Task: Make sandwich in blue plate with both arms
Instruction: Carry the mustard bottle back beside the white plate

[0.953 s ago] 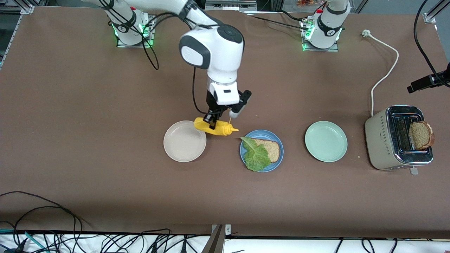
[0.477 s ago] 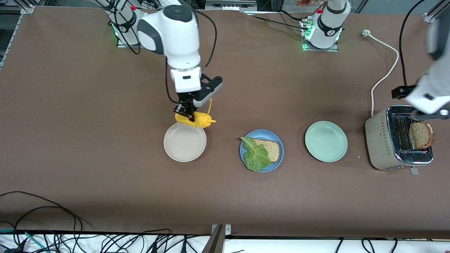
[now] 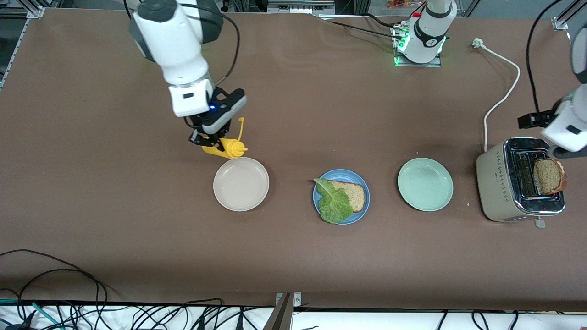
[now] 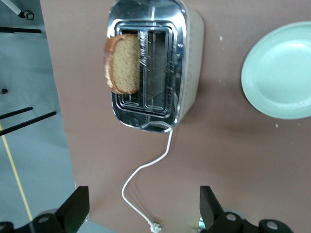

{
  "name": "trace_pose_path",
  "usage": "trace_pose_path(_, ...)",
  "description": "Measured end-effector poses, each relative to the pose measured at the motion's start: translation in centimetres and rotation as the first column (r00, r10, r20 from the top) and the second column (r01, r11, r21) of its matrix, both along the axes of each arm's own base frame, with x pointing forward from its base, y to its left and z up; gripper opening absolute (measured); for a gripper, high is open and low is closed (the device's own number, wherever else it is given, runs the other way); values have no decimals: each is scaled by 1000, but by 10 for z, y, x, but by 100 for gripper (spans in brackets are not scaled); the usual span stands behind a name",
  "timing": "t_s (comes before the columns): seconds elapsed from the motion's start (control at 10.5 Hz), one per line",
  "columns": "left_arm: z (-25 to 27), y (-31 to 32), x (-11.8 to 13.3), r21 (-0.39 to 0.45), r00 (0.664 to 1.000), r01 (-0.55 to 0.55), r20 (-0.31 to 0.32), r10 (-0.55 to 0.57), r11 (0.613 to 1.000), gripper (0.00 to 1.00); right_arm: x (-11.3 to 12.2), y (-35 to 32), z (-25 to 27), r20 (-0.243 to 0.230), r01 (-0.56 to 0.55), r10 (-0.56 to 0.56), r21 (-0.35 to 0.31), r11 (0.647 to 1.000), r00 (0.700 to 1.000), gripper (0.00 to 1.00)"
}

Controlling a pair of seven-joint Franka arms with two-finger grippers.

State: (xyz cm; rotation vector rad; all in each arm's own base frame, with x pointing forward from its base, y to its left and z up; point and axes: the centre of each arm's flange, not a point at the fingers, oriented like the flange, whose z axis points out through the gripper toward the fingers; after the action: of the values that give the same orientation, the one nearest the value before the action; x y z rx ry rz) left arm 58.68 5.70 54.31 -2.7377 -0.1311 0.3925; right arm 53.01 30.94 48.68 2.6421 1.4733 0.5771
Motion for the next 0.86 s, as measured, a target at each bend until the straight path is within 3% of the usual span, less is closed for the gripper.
trace_pose_path(0.29, -10, 30, 9, -9, 999, -32, 32, 32, 999, 100, 9, -71, 2, -48, -64, 69, 84, 994, 996, 3)
trace_pose_path(0.57, -58, 93, 30, -60, 999, 8, 49, -5, 998, 100, 18, -143, -6, -88, -125, 142, 176, 977, 986, 3)
trace_pose_path(0.86, -99, 137, 41, -100, 998, 45, 53, -40, 994, 100, 24, -216, -27, -87, -239, 281, 326, 915, 956, 3)
